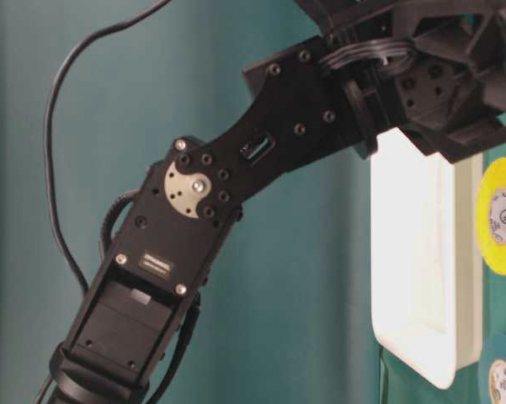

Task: Place the tape from the fixed location into the white case.
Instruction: 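Close the left gripper on the white roll's inner rim, then lift the white tape roll with the left gripper, then carry the white roll with the left gripper over the white tray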

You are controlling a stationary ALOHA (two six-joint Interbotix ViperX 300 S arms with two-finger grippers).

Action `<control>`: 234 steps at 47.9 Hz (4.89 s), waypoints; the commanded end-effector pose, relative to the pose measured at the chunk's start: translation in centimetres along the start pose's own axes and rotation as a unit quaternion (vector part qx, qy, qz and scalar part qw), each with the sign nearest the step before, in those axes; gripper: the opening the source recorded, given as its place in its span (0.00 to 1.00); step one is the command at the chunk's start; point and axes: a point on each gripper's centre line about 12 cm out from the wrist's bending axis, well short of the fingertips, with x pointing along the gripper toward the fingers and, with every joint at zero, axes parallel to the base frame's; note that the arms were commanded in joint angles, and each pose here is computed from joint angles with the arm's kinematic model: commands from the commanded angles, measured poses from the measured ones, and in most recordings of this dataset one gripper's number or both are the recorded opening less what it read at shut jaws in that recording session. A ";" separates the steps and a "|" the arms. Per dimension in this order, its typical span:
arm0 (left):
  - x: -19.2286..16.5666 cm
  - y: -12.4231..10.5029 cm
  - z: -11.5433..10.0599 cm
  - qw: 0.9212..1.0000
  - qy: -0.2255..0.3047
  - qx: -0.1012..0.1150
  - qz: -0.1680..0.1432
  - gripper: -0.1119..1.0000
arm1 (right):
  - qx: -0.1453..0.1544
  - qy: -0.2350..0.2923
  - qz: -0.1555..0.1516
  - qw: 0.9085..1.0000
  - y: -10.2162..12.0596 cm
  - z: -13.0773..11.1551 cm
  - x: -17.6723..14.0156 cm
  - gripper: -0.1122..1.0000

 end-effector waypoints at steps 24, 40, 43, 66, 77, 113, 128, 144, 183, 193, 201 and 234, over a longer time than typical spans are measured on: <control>-8.0 -0.2 4.3 0.998 -0.057 0.006 0.002 0.35 | -0.001 -0.012 -0.001 1.000 0.0 1.2 0.2 0.10; -13.1 -0.1 5.8 0.997 -0.075 0.007 0.003 0.35 | -0.001 -0.008 -0.001 1.000 0.0 1.1 0.2 0.10; -13.7 0.0 6.0 0.997 -0.074 0.007 0.003 0.35 | -0.001 -0.008 -0.001 1.000 0.0 1.1 0.2 0.10; -17.7 0.0 7.4 0.998 -0.063 0.007 0.003 0.35 | -0.001 -0.008 -0.001 1.000 0.0 1.1 0.2 0.10; -19.6 0.0 8.1 0.998 -0.063 0.008 0.003 0.35 | -0.001 -0.005 -0.001 1.000 0.0 1.0 0.2 0.10; -22.6 0.0 9.1 0.998 -0.068 0.006 0.004 0.35 | -0.001 -0.002 -0.001 1.000 0.0 1.0 0.2 0.10; -22.6 0.2 8.8 0.998 -0.066 0.005 0.005 0.35 | -0.001 -0.004 -0.001 1.000 0.0 1.1 0.2 0.10; -22.3 1.7 8.5 0.998 -0.060 -0.007 0.013 0.35 | -0.001 -0.005 -0.001 1.000 0.0 1.2 0.2 0.10; -23.4 15.5 2.3 0.986 -0.019 -0.139 0.084 0.35 | -0.001 -0.001 -0.001 1.000 0.0 1.1 0.2 0.10; -23.8 17.8 0.3 0.981 -0.012 -0.165 0.097 0.35 | -0.001 -0.001 -0.001 1.000 0.0 1.1 0.2 0.10; -23.8 18.4 -0.5 0.980 -0.012 -0.173 0.102 0.35 | -0.001 0.000 -0.001 1.000 0.0 1.1 0.2 0.10; -23.7 18.3 -0.7 0.980 -0.012 -0.173 0.101 0.35 | -0.003 0.000 -0.001 1.000 0.0 1.1 0.2 0.10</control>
